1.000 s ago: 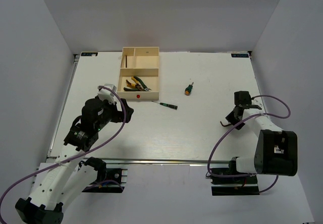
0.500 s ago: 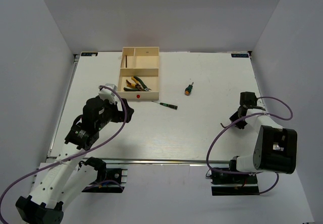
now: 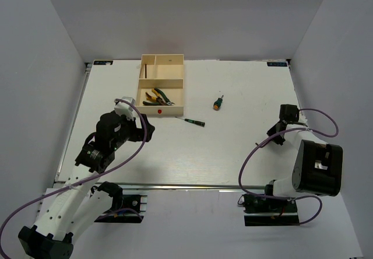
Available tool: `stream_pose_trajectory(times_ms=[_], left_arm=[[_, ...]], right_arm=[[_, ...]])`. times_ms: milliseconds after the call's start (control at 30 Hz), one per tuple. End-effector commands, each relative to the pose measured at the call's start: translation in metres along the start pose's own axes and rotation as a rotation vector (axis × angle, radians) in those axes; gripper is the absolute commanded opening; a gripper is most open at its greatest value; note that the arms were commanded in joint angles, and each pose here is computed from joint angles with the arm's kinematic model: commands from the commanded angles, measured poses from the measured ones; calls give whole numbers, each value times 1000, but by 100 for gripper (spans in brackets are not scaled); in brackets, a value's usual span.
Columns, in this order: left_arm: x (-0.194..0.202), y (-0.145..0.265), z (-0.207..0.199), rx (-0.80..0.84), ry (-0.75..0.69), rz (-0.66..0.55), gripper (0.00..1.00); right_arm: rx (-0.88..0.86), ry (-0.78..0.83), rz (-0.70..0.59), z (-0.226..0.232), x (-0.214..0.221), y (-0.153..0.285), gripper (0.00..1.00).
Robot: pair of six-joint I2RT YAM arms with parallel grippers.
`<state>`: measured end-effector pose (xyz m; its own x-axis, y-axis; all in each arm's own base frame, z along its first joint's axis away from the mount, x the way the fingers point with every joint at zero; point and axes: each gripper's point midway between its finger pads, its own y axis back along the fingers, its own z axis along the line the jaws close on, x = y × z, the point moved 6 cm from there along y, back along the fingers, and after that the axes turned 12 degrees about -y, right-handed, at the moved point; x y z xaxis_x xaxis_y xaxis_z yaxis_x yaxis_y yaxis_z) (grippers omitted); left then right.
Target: Sort the tools into containers
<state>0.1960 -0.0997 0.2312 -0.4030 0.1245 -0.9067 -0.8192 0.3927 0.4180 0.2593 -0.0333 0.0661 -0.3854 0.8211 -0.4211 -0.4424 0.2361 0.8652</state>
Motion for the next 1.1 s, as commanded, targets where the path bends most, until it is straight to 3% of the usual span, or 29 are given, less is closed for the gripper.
stream_pose_trajectory(times_ms=[0, 300, 733, 833, 933, 1067], left_arm=[[1, 1, -1, 8, -2, 4, 98], [2, -1, -1, 9, -2, 13, 98], [3, -2, 0, 0, -3, 20, 98], [2, -1, 0, 0, -3, 17, 98], [2, -2, 0, 3, -3, 19, 98], [2, -1, 0, -2, -3, 16, 98]], right_arm=[[122, 49, 152, -30, 30, -11, 26], [163, 87, 233, -34, 36, -13, 18], [223, 150, 325, -43, 45, -14, 23], [220, 159, 323, -42, 44, -15, 16], [213, 165, 324, -41, 44, -15, 0], [180, 182, 296, -36, 38, -12, 0]])
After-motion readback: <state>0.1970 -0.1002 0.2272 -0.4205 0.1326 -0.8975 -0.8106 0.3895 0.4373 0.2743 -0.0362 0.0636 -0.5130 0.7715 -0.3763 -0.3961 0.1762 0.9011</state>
